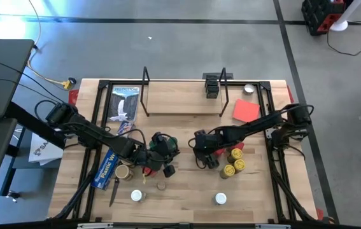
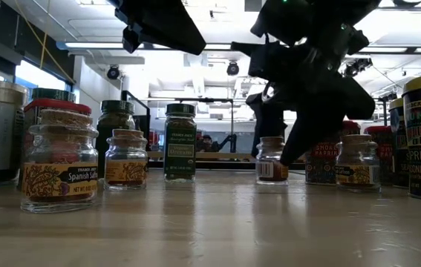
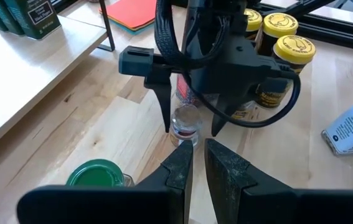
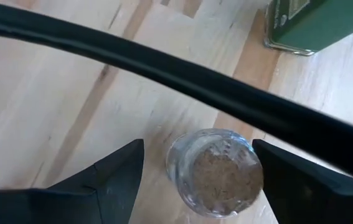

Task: Shelf spices
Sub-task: Put the transparent seasoning bottle on the shelf

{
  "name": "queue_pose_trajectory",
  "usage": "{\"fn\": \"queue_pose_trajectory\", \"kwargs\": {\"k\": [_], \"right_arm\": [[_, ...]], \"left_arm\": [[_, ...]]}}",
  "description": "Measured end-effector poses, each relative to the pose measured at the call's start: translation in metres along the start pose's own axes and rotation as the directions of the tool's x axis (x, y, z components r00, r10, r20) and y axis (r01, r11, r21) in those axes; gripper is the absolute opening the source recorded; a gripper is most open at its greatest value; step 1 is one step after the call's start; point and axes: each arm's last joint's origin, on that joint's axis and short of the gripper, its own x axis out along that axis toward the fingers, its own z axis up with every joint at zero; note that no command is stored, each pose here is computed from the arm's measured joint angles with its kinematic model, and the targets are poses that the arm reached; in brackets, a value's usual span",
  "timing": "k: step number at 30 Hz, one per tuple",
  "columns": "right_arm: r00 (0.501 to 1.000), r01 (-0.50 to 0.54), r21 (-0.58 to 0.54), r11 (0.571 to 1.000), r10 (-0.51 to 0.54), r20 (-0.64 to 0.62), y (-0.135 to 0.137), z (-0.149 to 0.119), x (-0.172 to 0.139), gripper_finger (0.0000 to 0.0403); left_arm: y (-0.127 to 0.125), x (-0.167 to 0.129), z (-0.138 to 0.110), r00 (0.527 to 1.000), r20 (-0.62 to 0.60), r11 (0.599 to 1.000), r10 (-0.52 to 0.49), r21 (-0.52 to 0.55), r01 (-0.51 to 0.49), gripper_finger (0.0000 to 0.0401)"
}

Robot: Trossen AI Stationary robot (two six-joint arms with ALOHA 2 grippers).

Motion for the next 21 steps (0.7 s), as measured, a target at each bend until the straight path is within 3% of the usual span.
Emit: {"fn": "queue_pose_trajectory", "kwargs": {"k": [13,21], "right_arm": [[1.000,-0.014,0.023,1.000,0.014,0.010,0.0003,0.0010,-0.0004,0.0169],[0.999,-0.041,0.047,0.998,0.040,0.012,-0.0002,0.0008,-0.0022,0.0164]], "left_arm": [[0.0001,0.0001,0.0001,1.000,0.000,1.000,0.000,-0.009,0.000,0.0037],[0.0001,0.0001,0.0001,1.000,0.000,1.000,0.000,-0.009,0.000,0.0037]]}}
